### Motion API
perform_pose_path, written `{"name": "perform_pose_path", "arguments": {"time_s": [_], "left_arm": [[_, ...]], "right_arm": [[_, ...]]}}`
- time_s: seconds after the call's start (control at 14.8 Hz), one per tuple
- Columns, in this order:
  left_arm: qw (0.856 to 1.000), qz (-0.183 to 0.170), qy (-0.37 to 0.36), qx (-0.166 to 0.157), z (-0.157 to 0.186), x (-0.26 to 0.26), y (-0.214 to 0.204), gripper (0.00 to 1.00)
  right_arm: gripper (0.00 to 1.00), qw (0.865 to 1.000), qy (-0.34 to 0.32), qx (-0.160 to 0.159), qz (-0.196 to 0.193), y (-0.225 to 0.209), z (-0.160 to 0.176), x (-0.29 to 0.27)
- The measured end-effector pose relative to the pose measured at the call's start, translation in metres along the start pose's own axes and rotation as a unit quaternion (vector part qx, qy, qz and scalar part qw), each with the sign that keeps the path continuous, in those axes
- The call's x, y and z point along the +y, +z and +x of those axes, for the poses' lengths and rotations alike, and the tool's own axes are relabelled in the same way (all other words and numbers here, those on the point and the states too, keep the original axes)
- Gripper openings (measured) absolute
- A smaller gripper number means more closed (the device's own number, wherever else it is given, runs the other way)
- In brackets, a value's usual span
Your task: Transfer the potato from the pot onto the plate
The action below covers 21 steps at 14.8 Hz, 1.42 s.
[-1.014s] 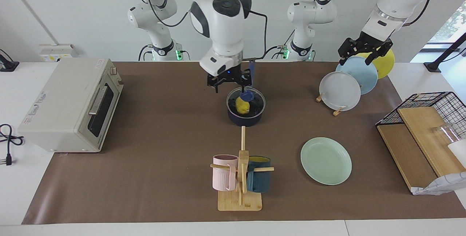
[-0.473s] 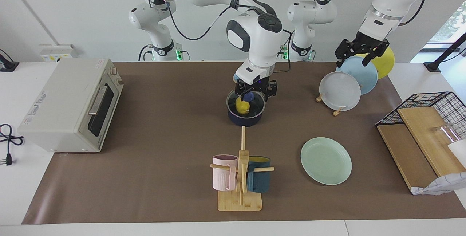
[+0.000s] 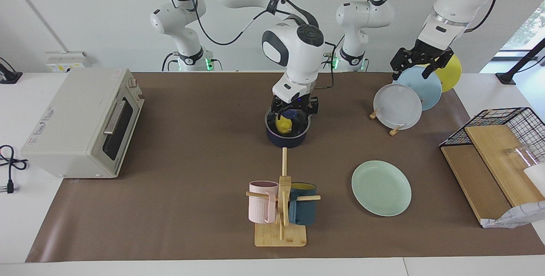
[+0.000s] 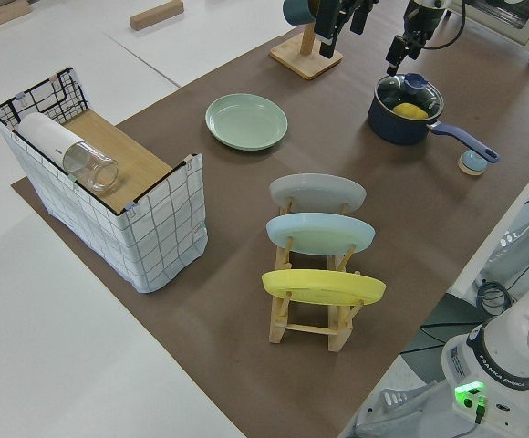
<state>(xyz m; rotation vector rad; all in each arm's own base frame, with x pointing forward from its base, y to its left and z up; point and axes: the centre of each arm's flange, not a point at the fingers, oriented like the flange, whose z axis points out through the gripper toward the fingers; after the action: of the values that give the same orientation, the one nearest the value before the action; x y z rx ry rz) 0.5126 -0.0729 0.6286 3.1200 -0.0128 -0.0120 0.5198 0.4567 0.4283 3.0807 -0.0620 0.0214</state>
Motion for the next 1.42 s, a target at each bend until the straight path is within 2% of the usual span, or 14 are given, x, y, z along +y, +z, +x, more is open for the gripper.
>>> {"name": "perform_pose_path", "arguments": {"time_s": [0.41, 0.88, 1.01, 1.08, 1.22, 1.42], "left_arm": [[1.000, 0.000, 0.000, -0.001, 0.000, 0.000, 0.003, 1.00], [1.000, 0.000, 0.000, 0.000, 0.000, 0.000, 0.004, 1.00], [1.000, 0.000, 0.000, 0.001, 0.000, 0.000, 0.004, 1.00], [1.000, 0.000, 0.000, 0.002, 0.001, 0.000, 0.004, 1.00], [1.000, 0.000, 0.000, 0.002, 0.001, 0.000, 0.005, 1.00], [1.000, 0.000, 0.000, 0.001, 0.001, 0.000, 0.008, 1.00]], "right_arm": [[1.00, 1.000, -0.012, -0.001, 0.008, 0.017, -0.024, 0.003], [0.98, 1.000, -0.013, -0.001, 0.009, 0.022, -0.029, 0.006], [0.86, 1.000, -0.013, 0.002, 0.012, 0.024, -0.029, 0.006], [0.86, 1.000, -0.014, 0.002, 0.012, 0.025, -0.030, 0.006], [0.69, 1.000, -0.017, 0.002, 0.012, 0.026, -0.033, 0.004], [0.66, 1.000, -0.018, 0.003, 0.012, 0.025, -0.035, 0.005]]}}
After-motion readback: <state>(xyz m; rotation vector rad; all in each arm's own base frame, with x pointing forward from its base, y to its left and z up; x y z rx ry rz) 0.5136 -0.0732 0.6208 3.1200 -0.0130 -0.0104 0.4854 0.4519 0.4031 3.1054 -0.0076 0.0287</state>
